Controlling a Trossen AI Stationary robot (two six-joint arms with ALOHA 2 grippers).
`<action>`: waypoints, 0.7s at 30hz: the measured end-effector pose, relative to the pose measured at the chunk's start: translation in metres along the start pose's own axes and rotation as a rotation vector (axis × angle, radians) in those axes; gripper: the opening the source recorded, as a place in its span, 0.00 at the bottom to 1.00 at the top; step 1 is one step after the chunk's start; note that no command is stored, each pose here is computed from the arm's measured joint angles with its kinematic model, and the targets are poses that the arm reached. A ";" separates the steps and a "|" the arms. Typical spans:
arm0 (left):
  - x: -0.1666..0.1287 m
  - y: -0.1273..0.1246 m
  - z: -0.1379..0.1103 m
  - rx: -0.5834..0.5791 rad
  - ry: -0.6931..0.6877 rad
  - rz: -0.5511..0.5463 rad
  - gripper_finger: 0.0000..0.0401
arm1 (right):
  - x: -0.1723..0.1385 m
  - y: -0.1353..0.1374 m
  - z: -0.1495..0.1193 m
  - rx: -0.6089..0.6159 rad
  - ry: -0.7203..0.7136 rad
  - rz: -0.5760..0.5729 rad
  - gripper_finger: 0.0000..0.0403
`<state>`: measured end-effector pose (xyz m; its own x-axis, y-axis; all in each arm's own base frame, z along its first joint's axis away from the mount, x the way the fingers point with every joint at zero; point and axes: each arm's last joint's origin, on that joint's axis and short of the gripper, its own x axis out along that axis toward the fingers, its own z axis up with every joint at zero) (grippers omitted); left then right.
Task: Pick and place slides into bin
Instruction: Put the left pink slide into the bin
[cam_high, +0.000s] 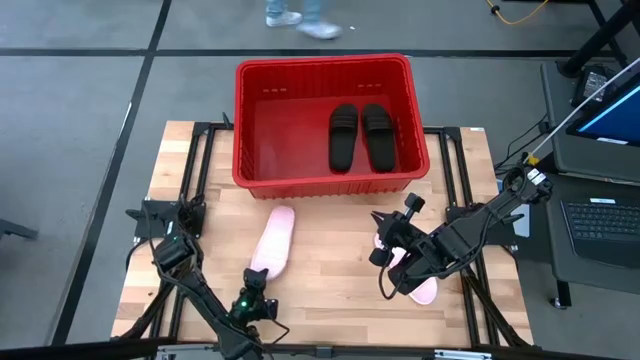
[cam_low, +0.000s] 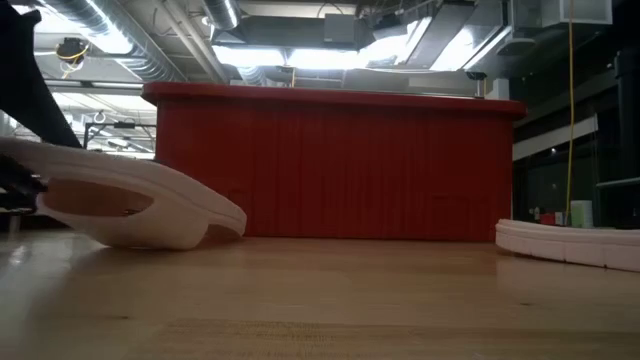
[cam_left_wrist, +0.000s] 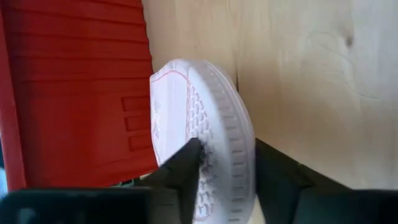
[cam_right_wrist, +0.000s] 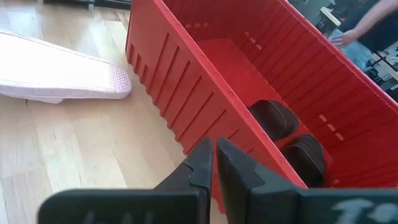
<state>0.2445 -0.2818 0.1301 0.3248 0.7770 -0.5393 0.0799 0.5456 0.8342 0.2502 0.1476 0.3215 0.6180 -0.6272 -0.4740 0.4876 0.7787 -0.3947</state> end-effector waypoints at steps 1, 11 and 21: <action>0.001 0.001 0.001 0.000 0.003 0.001 0.26 | 0.000 0.000 0.000 0.002 -0.001 0.000 0.06; -0.010 0.021 0.009 -0.128 0.007 -0.065 0.09 | 0.000 0.000 0.001 0.008 -0.003 0.003 0.06; -0.046 0.073 0.035 -0.234 -0.099 -0.194 0.09 | 0.000 0.001 0.001 -0.035 -0.003 0.003 0.06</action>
<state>0.2682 -0.2892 0.2196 0.4154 0.6235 -0.6623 -0.0663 0.7469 0.6616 0.2508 0.1480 0.3217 0.6216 -0.6247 -0.4726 0.4641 0.7797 -0.4204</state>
